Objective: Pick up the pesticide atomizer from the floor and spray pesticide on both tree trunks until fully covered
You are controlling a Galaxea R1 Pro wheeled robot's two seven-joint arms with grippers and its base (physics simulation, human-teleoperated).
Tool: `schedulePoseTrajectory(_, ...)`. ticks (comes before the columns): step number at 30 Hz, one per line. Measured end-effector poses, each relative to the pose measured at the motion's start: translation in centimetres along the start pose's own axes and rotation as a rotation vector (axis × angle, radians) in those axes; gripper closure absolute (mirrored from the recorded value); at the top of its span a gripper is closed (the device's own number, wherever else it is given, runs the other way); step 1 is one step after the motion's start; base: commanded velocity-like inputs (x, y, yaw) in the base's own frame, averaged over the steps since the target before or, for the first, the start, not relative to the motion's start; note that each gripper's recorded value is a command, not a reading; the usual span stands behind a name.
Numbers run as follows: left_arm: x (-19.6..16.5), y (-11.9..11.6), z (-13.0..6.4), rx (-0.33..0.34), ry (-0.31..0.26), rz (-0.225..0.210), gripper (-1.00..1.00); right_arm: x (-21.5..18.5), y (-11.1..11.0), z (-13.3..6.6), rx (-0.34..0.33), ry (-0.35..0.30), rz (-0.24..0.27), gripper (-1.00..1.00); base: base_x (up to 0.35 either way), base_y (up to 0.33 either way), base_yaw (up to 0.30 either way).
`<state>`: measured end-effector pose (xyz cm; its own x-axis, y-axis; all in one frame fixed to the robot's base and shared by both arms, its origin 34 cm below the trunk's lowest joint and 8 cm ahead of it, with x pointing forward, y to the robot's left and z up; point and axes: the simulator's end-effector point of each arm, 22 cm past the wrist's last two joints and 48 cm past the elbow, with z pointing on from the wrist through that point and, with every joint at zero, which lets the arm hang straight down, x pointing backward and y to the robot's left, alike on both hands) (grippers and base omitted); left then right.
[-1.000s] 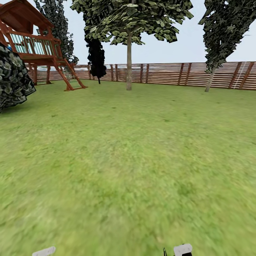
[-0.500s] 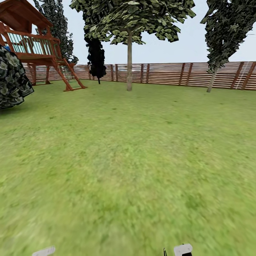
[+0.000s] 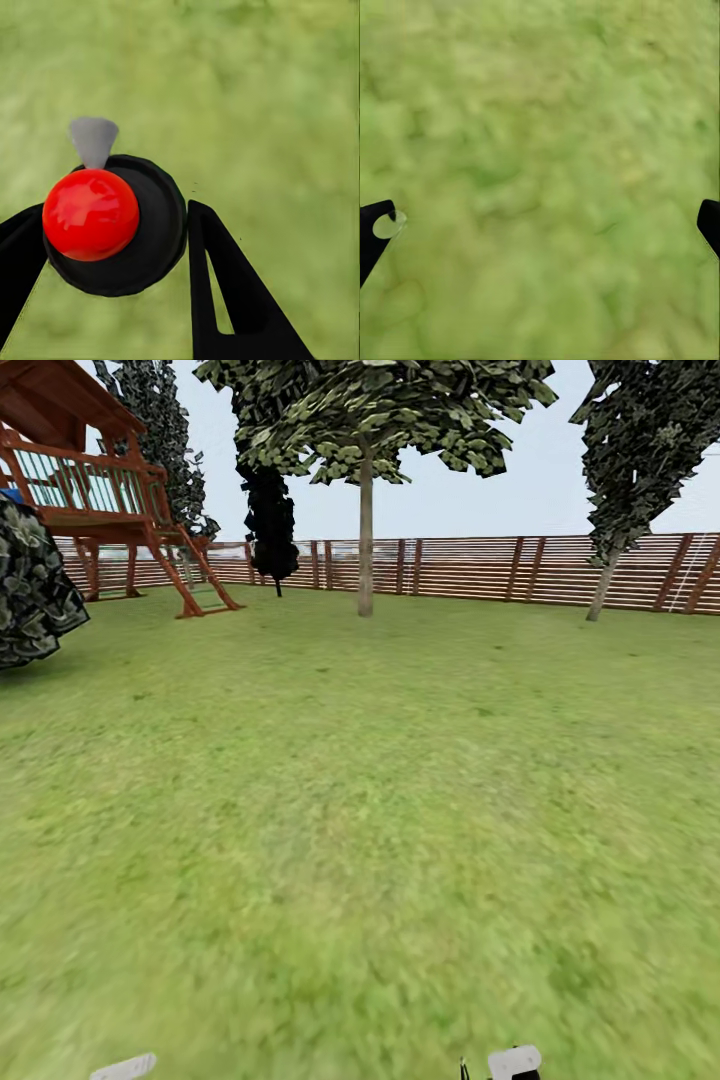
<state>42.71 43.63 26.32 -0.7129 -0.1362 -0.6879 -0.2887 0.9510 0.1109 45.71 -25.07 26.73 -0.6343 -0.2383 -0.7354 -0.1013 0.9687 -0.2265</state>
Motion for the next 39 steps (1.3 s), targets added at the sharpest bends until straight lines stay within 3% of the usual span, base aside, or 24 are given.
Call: schedulePoseTrajectory(39,0.00,-0.02,0.00,0.000,0.000,0.000,1.00,-0.01,0.00,0.00,0.000,0.000,0.000,-1.00,0.335,0.071,0.000)
